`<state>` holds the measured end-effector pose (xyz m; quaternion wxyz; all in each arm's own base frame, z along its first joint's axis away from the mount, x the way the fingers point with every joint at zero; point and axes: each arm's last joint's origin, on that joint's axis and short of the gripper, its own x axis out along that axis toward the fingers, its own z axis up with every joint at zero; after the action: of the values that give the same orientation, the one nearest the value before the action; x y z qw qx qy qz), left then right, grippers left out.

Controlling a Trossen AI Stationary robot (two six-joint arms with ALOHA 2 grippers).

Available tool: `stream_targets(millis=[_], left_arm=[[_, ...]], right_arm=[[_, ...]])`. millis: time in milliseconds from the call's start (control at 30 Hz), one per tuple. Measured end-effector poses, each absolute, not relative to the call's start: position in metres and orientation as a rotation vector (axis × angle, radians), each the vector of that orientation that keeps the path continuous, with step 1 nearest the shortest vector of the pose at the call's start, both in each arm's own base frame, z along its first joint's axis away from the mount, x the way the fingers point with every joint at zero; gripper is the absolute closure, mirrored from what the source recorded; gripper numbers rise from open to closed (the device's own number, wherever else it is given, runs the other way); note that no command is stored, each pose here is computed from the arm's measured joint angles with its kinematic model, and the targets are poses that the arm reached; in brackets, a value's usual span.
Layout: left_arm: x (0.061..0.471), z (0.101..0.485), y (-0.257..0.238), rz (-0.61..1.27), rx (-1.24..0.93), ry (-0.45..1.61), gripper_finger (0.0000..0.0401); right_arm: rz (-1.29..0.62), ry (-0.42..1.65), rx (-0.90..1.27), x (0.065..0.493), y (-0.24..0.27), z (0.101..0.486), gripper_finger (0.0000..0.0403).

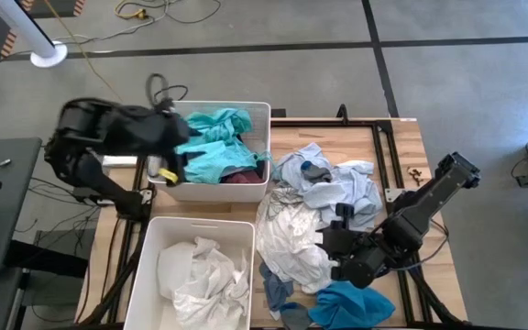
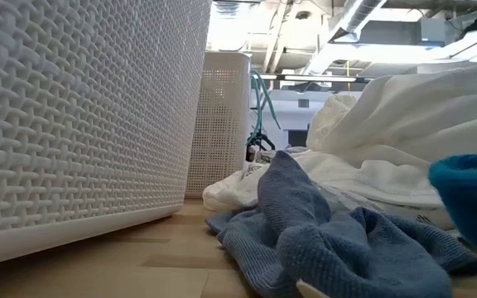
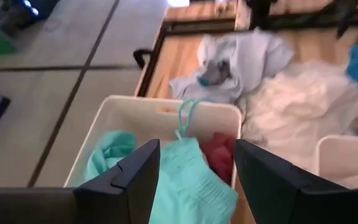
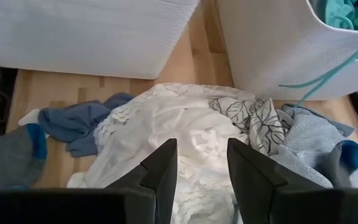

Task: Sort clothes
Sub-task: Put the white dress into the bottom white laundry bin

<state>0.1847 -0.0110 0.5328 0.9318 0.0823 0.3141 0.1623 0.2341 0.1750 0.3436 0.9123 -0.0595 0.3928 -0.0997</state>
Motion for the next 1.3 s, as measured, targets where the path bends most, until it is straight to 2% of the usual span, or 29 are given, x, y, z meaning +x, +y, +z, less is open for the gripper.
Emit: stream_targets(millis=[167, 333, 400, 500, 667, 900, 1067, 1300], left_arm=[[0.172, 0.534, -0.028, 0.265, 0.159, 0.599, 0.0200], [0.152, 0.531, -0.029, 0.513, 0.218, 0.539, 0.0200], [0.136, 0.533, -0.027, 0.520, 0.175, 0.494, 0.0200], [0.124, 0.526, -0.029, 0.472, 0.128, 0.478, 0.0200], [0.131, 0.491, -0.045, 0.404, 0.133, 0.526, 0.0200], [0.149, 0.442, -0.077, 0.275, 0.160, 0.472, 0.0200], [0.165, 0.412, -0.106, 0.134, 0.203, 0.412, 0.0200], [0.175, 0.372, -0.147, -0.074, 0.256, 0.262, 0.0200]], right_arm=[[-0.196, 0.842, -0.102, 0.236, 0.171, 0.343, 0.0248], [-0.193, 0.852, -0.095, 0.237, 0.170, 0.342, 0.0248], [-0.188, 0.860, -0.093, 0.237, 0.170, 0.341, 0.0248], [-0.175, 0.896, -0.099, 0.240, 0.174, 0.335, 0.0248], [-0.174, 1.009, -0.133, 0.252, 0.185, 0.310, 0.0242], [-0.192, 1.126, -0.197, 0.266, 0.196, 0.277, 0.0183], [-0.243, 1.160, -0.171, 0.266, 0.195, 0.270, 0.0140], [-0.223, 1.099, -0.138, 0.263, 0.208, 0.272, 0.0130]])
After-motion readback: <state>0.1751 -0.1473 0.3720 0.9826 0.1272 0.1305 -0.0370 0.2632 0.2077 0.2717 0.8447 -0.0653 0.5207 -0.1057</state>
